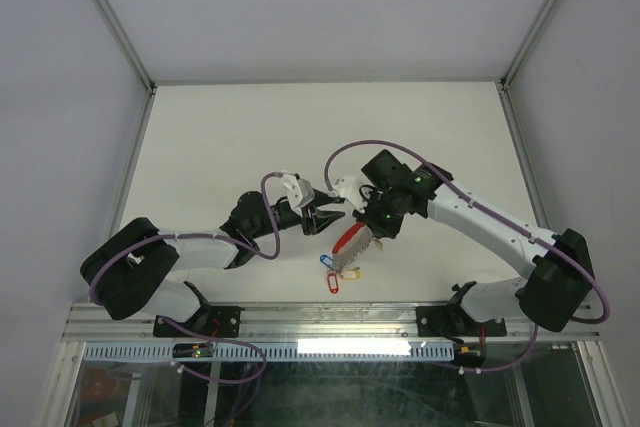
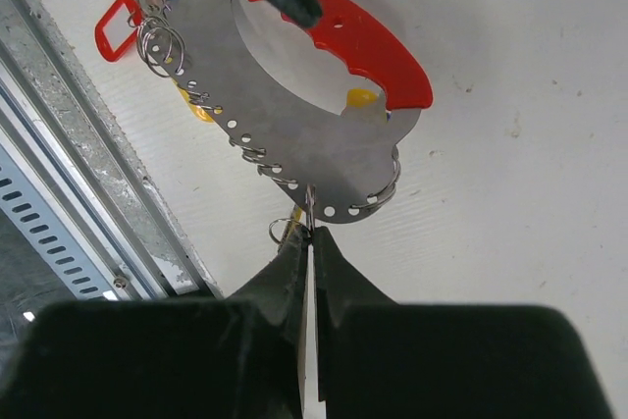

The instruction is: Put the keys on the keyring

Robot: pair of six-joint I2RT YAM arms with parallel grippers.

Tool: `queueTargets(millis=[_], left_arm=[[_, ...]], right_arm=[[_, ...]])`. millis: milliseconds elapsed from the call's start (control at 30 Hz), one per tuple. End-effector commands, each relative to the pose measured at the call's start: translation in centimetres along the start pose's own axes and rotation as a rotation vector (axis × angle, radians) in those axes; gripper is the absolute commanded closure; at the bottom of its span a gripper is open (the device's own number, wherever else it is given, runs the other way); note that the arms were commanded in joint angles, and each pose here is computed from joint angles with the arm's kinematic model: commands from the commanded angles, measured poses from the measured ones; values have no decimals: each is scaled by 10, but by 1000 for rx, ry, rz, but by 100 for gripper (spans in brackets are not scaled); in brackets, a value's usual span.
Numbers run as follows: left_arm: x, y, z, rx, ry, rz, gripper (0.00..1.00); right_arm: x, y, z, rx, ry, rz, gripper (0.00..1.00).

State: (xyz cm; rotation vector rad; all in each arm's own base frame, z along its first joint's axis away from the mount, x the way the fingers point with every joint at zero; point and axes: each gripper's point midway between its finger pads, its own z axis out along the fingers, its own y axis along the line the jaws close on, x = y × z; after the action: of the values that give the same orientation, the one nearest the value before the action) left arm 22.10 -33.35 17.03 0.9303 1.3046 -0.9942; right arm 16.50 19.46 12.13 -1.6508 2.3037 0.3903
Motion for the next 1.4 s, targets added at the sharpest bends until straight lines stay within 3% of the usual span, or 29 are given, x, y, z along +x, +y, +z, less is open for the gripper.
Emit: queueTargets(millis=[0,200,433,567,633,800,1367], left_arm=[[-23,8,0,-61,-98,6,57],[-28,14,-6,-108,-123,8,57],[-36,23,-19,-191,-158,41,56],[-38,26,-22,-213,-164,49,55],[-39,25,-23,-213,-169,52,55],[-40,22,-23,-199,-170,63,54],[-27,-13,-1,-22,-101,125,54]], right_arm=[[-23,-9,-22,66,-76,-13,100],[-26,-19,-32,118,-32,-39,100],[-85,-27,-34,150,-123,-149,100],[-41,-25,-19,140,63,-139,100],[-27,-24,-15,146,91,-126,100],[-58,-27,-27,169,-18,-122,100],[-79,-19,-30,117,-83,-161,100]])
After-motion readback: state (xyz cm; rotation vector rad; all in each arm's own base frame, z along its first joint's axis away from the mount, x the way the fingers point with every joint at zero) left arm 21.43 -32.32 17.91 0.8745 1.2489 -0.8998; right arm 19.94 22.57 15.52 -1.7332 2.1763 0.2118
